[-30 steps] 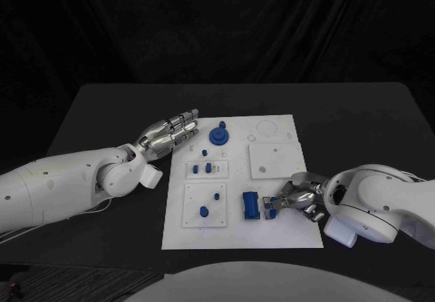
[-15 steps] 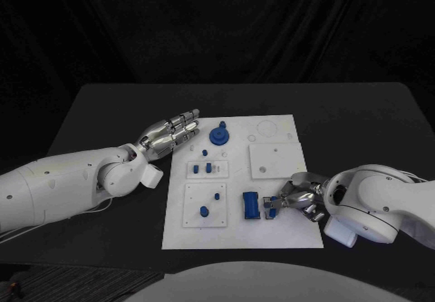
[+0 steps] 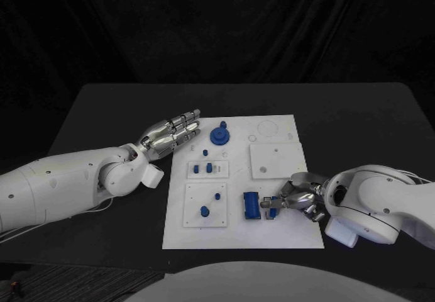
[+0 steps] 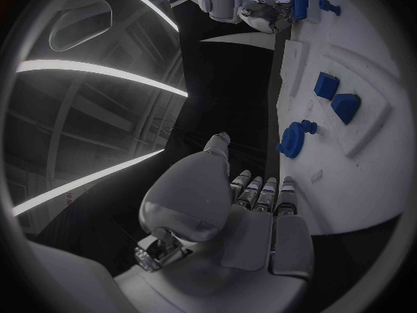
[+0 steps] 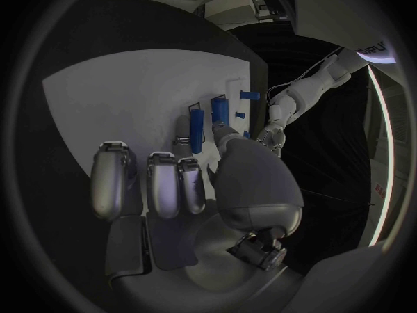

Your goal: Assemble the parts on the task board

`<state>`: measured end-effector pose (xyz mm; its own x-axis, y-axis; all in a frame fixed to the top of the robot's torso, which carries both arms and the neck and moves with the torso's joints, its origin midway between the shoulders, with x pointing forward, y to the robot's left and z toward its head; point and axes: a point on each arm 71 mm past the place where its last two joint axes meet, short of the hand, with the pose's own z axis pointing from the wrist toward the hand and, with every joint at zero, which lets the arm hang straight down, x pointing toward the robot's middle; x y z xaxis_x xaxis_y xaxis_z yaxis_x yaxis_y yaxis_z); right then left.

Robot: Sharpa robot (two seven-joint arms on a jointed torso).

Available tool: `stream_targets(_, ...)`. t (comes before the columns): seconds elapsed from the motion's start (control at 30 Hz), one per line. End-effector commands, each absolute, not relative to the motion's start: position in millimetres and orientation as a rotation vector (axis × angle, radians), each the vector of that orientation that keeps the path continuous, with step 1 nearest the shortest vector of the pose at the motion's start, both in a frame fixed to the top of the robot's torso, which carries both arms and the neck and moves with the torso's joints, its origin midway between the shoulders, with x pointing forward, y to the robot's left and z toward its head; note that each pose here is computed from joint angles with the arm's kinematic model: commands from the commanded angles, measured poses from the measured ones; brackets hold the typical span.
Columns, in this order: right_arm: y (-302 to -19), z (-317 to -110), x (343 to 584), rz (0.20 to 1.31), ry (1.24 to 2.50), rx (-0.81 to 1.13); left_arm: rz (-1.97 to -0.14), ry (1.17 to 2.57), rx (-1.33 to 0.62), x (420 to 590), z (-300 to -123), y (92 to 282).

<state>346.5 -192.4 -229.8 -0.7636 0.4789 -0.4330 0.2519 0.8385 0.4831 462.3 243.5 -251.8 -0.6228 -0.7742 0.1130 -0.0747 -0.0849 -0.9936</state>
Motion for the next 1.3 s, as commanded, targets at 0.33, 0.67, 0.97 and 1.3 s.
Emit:
stream_targets(0.33, -192, -229, 344, 0.551, 2.440, 0.468, -1.779, 1.683, -0.920, 461.0, -252.7, 242.0)
stream_targets(0.67, -192, -227, 343, 0.560, 2.425, 0.472, -1.778, 1.688, -0.923, 460.5, -253.1, 242.5)
stream_targets(0.97, -194, -225, 342, 0.578, 2.399, 0.471, -1.779, 1.690, -0.923, 460.4, -253.5, 242.2)
stream_targets(1.3, -203, -204, 344, 0.745, 2.140, 0.378, -1.775, 1.673, -0.922, 460.0, -252.8, 245.6)
